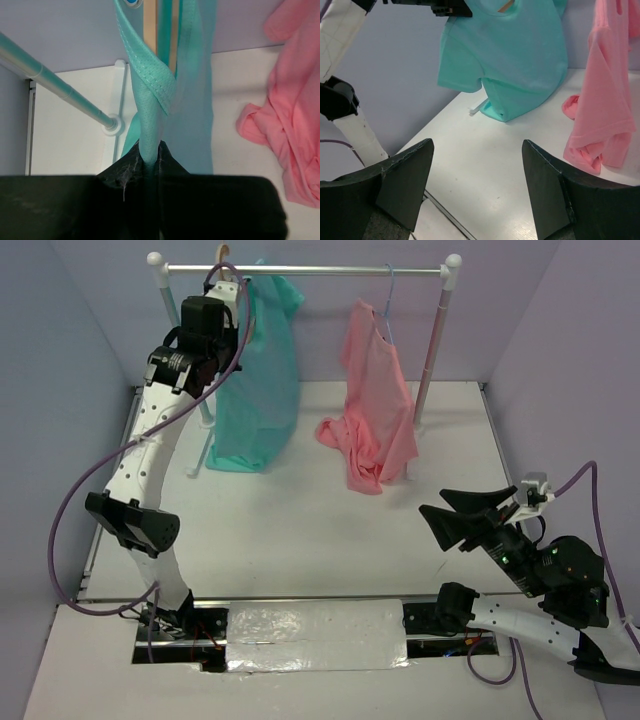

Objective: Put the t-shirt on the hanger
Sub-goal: Place the hanger at the clothesline.

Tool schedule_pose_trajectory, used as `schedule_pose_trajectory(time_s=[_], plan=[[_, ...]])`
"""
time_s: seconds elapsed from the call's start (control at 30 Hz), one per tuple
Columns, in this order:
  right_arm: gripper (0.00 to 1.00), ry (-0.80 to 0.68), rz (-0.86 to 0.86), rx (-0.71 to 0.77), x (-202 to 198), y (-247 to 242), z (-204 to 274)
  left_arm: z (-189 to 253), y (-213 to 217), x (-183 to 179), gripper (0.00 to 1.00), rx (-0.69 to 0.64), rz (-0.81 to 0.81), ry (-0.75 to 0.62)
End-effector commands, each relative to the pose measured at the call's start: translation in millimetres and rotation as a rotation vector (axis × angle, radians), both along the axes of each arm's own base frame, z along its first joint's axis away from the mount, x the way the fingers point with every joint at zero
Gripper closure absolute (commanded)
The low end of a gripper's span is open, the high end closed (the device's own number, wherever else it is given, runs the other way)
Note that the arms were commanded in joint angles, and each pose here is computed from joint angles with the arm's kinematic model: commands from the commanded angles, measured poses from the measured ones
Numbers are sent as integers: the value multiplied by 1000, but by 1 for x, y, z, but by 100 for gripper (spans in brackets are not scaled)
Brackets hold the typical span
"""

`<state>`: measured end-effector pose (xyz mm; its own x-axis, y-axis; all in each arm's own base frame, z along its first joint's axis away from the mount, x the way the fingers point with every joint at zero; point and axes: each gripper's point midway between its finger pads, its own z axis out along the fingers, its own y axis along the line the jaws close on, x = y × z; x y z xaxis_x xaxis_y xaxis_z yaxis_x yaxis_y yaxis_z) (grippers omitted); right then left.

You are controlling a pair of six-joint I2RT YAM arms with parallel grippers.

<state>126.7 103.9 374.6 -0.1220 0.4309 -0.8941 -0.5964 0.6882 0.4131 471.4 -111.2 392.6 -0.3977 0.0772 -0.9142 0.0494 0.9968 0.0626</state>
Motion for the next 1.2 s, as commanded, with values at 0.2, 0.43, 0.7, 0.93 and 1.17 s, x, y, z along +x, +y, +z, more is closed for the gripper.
schedule_pose_trajectory(time_s=[0.2, 0.43, 0.7, 0.93, 1.17], plan=[[21, -17, 50, 37, -8, 3, 5, 25, 35, 14, 100, 20, 44, -109], [20, -21, 61, 29, -9, 5, 4, 1, 46, 17, 100, 5, 74, -56], [18, -17, 56, 20, -8, 6, 3, -10, 44, 15, 38, -13, 67, -16], [10, -16, 49, 25, -5, 8, 4, 10, 51, -23, 1, -36, 75, -18], [0, 80, -19, -33, 18, 34, -17, 21, 5, -105, 1, -148, -152, -153]])
